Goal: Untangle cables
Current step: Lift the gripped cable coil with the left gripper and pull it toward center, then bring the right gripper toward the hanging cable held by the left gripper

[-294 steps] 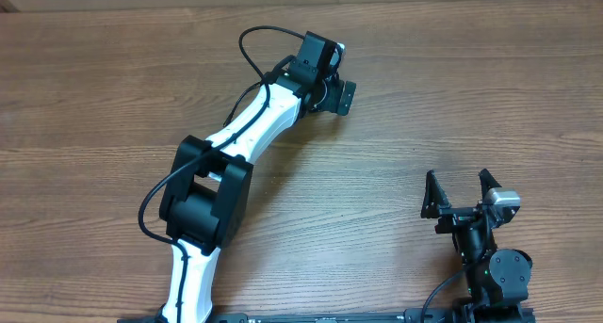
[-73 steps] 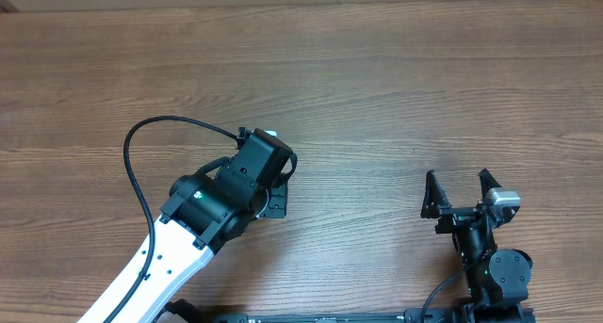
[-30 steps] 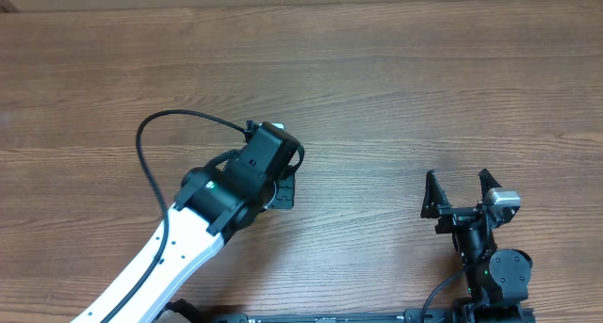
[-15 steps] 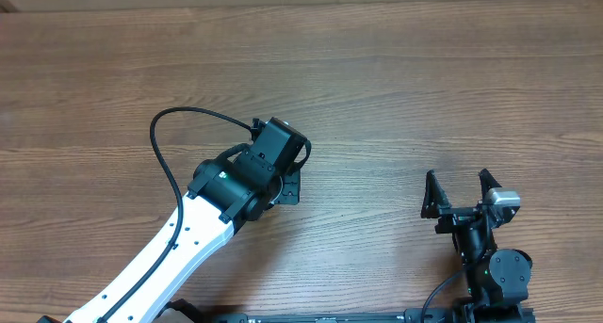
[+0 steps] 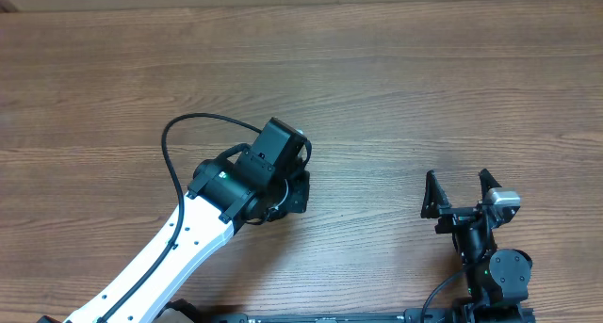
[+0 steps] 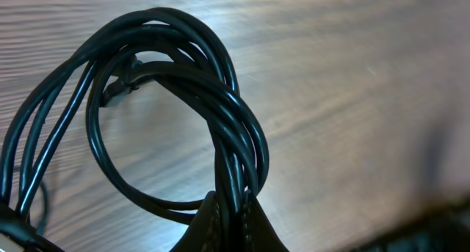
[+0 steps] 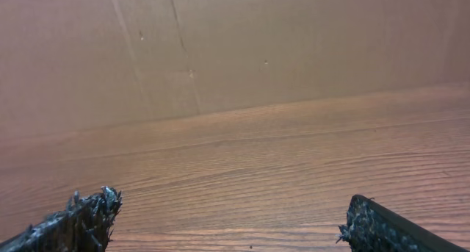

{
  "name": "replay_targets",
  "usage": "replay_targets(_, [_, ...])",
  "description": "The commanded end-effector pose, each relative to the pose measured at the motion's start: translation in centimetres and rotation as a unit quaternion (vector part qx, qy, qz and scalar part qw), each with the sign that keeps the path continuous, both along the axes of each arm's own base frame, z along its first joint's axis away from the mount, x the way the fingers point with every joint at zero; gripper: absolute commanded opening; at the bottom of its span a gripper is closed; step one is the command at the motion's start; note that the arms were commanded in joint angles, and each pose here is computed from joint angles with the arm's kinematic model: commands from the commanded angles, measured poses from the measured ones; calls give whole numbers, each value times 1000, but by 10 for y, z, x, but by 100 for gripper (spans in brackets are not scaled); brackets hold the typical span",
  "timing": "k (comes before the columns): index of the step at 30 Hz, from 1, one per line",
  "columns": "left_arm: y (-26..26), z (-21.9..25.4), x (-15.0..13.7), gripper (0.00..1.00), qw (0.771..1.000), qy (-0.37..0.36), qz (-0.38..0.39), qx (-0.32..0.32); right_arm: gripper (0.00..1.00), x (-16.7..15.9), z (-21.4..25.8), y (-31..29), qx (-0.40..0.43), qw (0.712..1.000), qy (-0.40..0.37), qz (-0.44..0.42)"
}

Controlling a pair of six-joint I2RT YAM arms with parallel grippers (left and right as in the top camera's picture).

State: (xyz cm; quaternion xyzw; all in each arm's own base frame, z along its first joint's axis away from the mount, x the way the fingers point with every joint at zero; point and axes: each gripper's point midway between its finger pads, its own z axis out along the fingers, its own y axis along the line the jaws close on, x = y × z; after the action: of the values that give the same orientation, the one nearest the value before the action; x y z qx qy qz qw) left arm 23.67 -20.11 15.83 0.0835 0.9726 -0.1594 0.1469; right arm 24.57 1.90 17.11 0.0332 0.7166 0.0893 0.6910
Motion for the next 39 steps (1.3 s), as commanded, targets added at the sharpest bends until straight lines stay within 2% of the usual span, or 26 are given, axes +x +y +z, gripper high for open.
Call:
replay_targets(1, [-24,5,-24,4,992,31,-106,-58,100,0,-2,0,0,1000,-2,0])
replay_targets(3, [-25,6,-31,4,989,45,-122,-71,100,0,-2,0,0,1000,-2,0])
replay_targets(10, [-4,3,-31,4,989,77,-102,-74,100,0,-2,0,0,1000,-2,0])
replay_targets(17, [-12,23,-44,4,965,96,-172,-173,100,0,-2,0,0,1000,-3,0])
replay_targets(22, [-10,34,-46,4,953,105,-180,-218,100,0,-1,1,3,1000,-3,5])
replay_targets(25, [-8,38,-43,4,950,100,-180,-234,100,-3,3,19,44,997,-5,56])
replay_targets(28, [-6,40,-39,4,950,98,-172,-240,100,-12,9,50,70,986,-7,149])
replay_targets(29, [-6,43,-38,4,947,99,-170,-253,100,-20,15,67,76,976,-13,203])
replay_targets(32, [-8,50,-39,4,940,102,-169,-277,100,-24,24,70,115,970,0,215])
replay_targets(39, [-14,66,-42,4,921,92,-194,-326,100,-45,60,71,116,969,35,215])
